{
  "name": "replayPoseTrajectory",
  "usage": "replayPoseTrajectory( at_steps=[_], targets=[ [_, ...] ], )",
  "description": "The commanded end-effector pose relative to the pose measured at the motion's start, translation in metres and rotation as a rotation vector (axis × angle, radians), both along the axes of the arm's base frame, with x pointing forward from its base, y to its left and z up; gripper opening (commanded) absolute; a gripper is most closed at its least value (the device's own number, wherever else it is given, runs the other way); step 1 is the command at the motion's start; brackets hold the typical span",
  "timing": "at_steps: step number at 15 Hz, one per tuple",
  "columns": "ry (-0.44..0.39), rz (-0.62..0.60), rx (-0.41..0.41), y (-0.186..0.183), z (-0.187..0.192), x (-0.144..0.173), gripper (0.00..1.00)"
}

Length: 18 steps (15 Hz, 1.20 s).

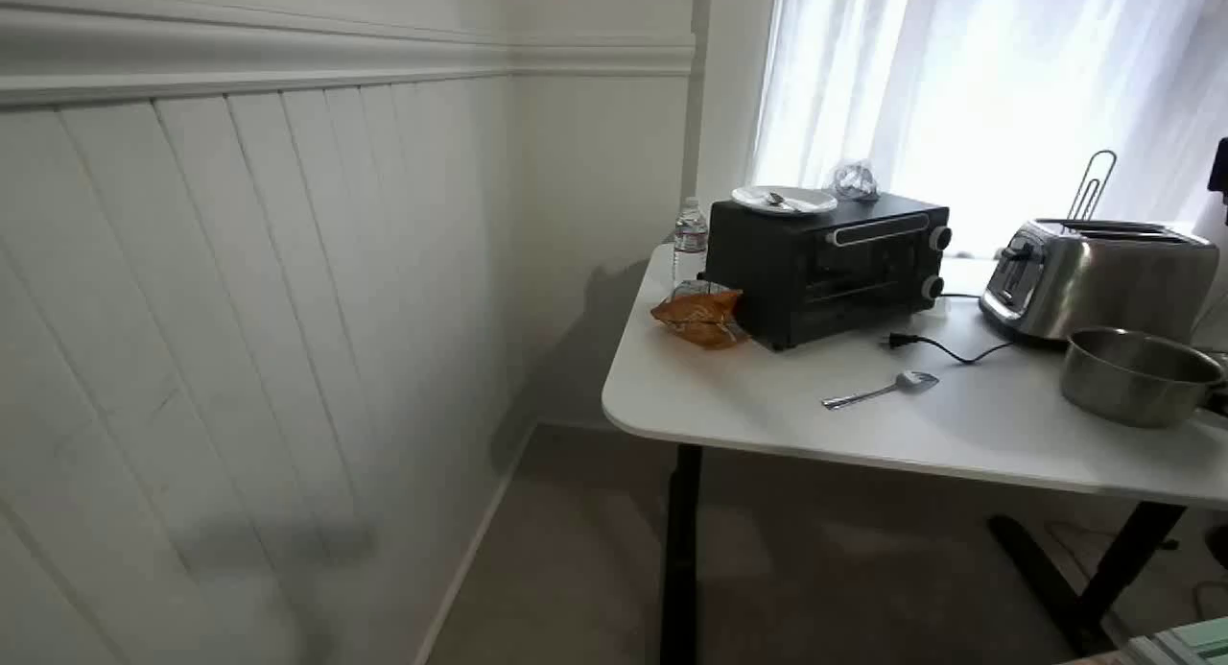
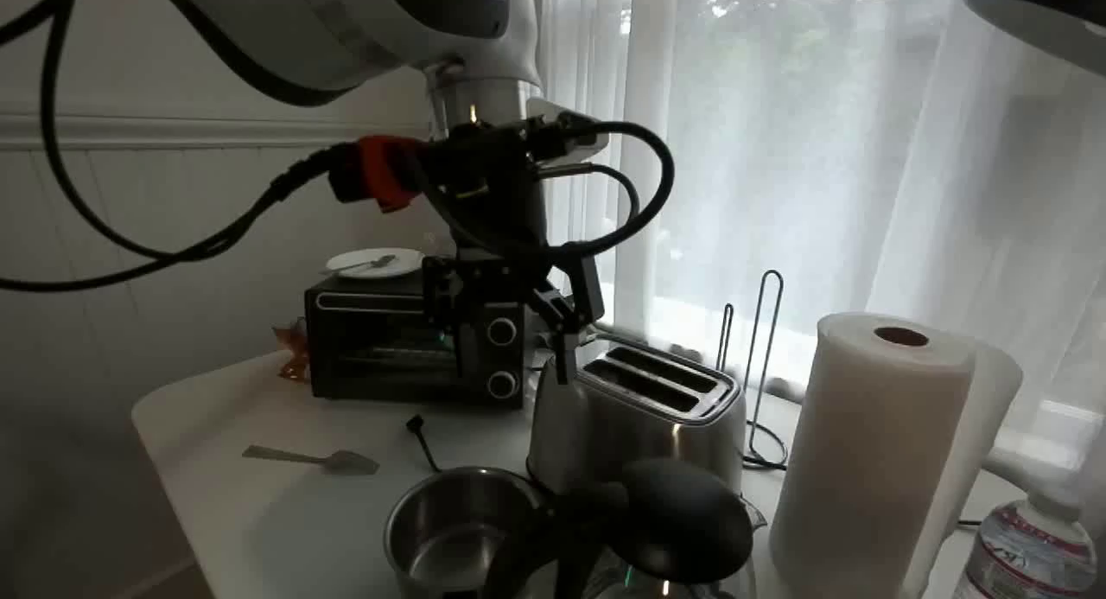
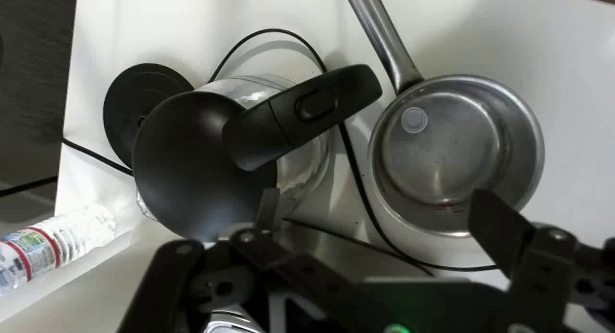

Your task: Push a button on the toaster

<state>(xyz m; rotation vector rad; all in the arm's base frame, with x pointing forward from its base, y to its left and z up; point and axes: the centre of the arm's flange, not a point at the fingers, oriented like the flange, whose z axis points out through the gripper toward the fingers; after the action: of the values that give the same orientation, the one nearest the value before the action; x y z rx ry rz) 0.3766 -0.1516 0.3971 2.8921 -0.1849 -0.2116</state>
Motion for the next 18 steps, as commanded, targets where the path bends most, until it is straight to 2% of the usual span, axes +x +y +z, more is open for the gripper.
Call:
replayPoseTrajectory(
  at_steps=[1, 10, 14, 18],
  targets=[
    [0.0, 0.0, 0.0, 0.0, 0.0, 0.0, 1.0],
    [0.0, 0.0, 0.0, 0.0, 0.0, 0.0, 1.0],
    [0.019, 0.081, 0.048, 0.048, -0.015, 0.002, 1.0],
    [0.006, 0.246, 0.109, 0.099, -0.037, 0.005, 1.0]
  ],
)
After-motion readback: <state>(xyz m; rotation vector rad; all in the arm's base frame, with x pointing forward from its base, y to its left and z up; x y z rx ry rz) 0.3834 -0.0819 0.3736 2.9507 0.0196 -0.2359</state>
